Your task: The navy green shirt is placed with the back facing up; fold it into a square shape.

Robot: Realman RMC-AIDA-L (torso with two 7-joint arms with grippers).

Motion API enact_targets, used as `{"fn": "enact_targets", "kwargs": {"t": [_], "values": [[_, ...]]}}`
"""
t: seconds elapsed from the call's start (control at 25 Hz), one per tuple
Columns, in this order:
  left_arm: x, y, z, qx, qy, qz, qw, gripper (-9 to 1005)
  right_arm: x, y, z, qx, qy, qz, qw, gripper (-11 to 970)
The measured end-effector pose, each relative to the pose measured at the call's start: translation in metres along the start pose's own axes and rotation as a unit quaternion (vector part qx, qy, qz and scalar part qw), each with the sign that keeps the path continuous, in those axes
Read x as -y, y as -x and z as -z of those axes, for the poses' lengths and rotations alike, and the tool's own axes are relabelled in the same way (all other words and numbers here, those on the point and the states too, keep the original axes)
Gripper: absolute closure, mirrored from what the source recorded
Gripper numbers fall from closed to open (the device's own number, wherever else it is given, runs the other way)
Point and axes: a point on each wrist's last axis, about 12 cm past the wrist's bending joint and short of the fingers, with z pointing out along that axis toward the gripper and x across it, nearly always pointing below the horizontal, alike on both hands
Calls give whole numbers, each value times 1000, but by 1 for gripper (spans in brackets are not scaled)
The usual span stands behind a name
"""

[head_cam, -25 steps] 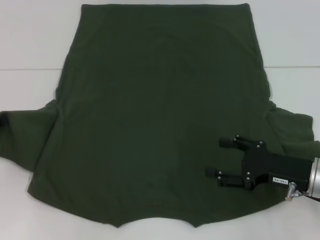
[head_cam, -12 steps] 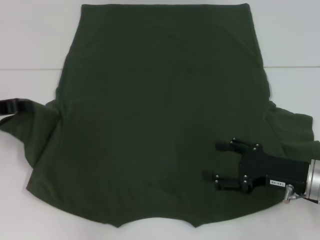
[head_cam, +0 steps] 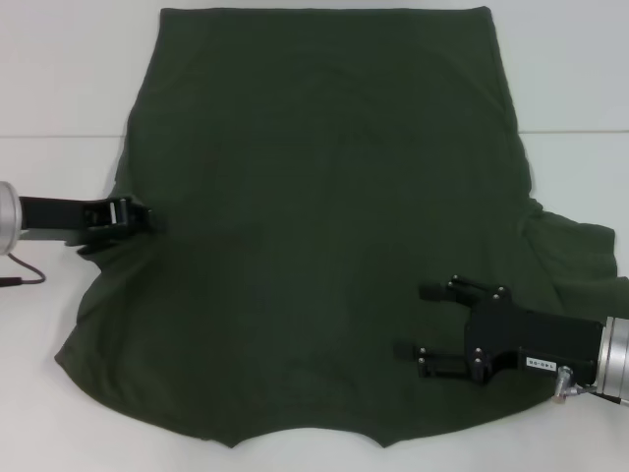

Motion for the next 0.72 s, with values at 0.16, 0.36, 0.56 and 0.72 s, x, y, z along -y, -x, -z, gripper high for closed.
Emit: {"fn": "enact_targets", "kwargs": {"t": [0.16,0.36,0.56,0.72], "values": [[2,-6,-7,14,-46,39,998,874,0,-1,0,0,0,-1,1000,32],[1,-12,-11,19,-74,70,995,713,0,-1,0,-1,0,0,1000,32],[-2,-15,-13,21,-68,78,994,511,0,-1,0,0,-1,1,1000,32],[-5,-17,-11,17,-66,84,994,335,0,-1,0,0,-1,2,1000,31]]}}
